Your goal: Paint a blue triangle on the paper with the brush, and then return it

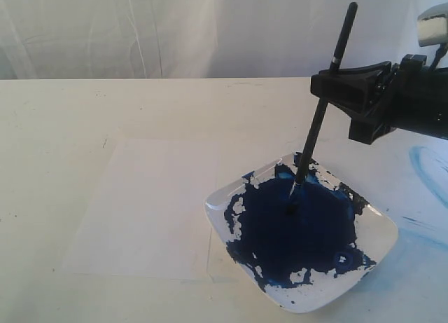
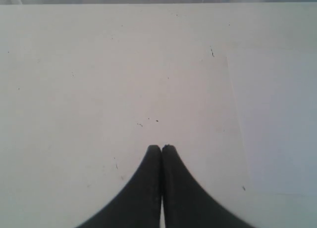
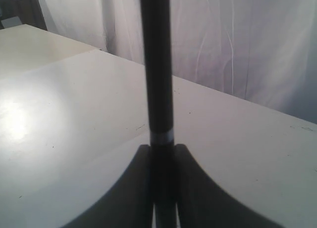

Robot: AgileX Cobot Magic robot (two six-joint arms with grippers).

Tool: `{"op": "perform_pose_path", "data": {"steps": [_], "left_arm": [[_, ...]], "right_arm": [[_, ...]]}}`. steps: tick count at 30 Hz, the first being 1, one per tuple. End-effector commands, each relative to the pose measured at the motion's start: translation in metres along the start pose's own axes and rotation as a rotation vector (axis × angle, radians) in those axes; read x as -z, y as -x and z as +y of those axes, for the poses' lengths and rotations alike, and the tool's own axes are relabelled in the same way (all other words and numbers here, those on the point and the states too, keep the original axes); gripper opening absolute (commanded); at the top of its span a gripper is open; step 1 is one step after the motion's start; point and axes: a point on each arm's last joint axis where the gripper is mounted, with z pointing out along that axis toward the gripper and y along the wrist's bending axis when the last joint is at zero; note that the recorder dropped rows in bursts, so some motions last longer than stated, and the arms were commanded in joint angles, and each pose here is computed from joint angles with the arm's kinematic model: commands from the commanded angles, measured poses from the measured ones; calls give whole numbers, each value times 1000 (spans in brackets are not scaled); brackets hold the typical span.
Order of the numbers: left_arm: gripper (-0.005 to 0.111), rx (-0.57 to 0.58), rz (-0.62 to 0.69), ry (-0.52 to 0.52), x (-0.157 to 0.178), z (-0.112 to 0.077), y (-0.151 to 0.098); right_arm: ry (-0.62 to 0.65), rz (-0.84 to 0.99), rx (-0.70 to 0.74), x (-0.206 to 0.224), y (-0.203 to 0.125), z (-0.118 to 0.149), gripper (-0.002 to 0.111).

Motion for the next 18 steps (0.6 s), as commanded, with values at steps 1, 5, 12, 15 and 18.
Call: {"op": "perform_pose_path", "data": {"steps": [1, 5, 12, 15, 18], "left_arm": [[0, 5, -74, 1, 0, 0, 5], [0, 6, -226, 13, 2, 1, 19], [0, -14, -594, 55, 15, 4, 50], [0, -17, -674, 91, 22, 7, 63], [0, -63, -542, 97, 19, 6, 81]], "right_arm": [[-4, -3, 12, 1, 1, -2, 0], [-2, -4, 12, 1, 1, -1, 0], [10, -14, 11, 1, 2, 0, 0], [23, -24, 10, 1, 3, 1, 0], [24, -26, 9, 1, 3, 1, 0]]}}
